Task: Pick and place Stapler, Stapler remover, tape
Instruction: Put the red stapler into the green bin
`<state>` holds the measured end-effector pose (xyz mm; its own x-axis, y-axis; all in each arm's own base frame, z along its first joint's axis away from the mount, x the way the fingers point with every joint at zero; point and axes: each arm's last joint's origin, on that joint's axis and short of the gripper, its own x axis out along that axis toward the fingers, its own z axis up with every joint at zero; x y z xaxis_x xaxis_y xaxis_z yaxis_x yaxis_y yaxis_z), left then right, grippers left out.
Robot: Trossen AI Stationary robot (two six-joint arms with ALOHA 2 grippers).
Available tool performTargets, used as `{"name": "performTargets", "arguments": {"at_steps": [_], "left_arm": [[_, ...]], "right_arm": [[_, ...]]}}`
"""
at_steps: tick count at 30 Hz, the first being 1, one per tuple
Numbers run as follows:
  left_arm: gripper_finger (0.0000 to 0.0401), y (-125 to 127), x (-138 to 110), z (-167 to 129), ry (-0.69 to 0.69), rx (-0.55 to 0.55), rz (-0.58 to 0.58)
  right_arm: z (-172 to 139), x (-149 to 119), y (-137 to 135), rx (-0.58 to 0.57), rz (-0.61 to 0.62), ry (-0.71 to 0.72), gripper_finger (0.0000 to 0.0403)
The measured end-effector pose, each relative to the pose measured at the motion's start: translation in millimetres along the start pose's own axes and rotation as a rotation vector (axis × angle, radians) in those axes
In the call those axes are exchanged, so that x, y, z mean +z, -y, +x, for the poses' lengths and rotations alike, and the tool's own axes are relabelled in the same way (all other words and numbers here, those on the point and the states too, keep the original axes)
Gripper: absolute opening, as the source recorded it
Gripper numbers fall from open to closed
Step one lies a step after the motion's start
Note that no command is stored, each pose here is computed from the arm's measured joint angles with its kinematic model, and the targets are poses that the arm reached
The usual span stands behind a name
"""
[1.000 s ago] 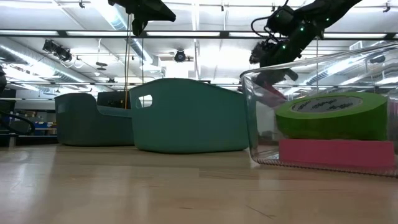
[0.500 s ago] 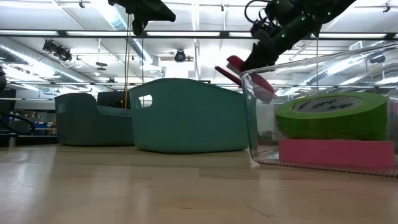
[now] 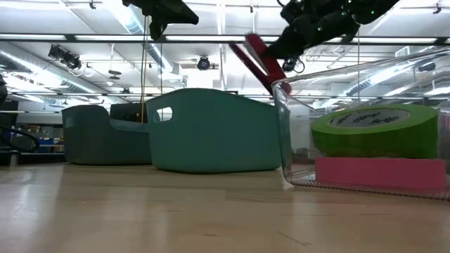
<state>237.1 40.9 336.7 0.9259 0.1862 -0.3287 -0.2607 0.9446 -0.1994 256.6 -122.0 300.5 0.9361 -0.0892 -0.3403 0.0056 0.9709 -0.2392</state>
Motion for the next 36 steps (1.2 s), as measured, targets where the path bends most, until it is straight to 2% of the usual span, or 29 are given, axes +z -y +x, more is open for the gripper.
{"name": "performTargets", "arguments": {"at_steps": [5, 14, 27, 36], "left_arm": [[0.0009, 0.0, 0.0, 0.0, 0.000, 0.000, 0.000], [0.0009, -0.5, -2.1, -1.3, -0.023, 0.005, 0.001], [0.0004, -0.7, 4.5, -56.2, 0.031, -0.007, 0.001], [0.0005, -2.4, -0.2, -76.9, 0.004, 0.000, 0.001]], "right_arm": [[0.7, 7.2, -5.5, 0.133, -0.028, 0.103, 0.0131], [3.6, 10.0, -13.9, 0.166, -0.042, 0.108, 0.0131], [6.0, 8.1, -15.0, 0.175, -0.018, 0.093, 0.0132], [23.6, 4.3, -27.6, 0.211, -0.048, 0.070, 0.0132]]}}
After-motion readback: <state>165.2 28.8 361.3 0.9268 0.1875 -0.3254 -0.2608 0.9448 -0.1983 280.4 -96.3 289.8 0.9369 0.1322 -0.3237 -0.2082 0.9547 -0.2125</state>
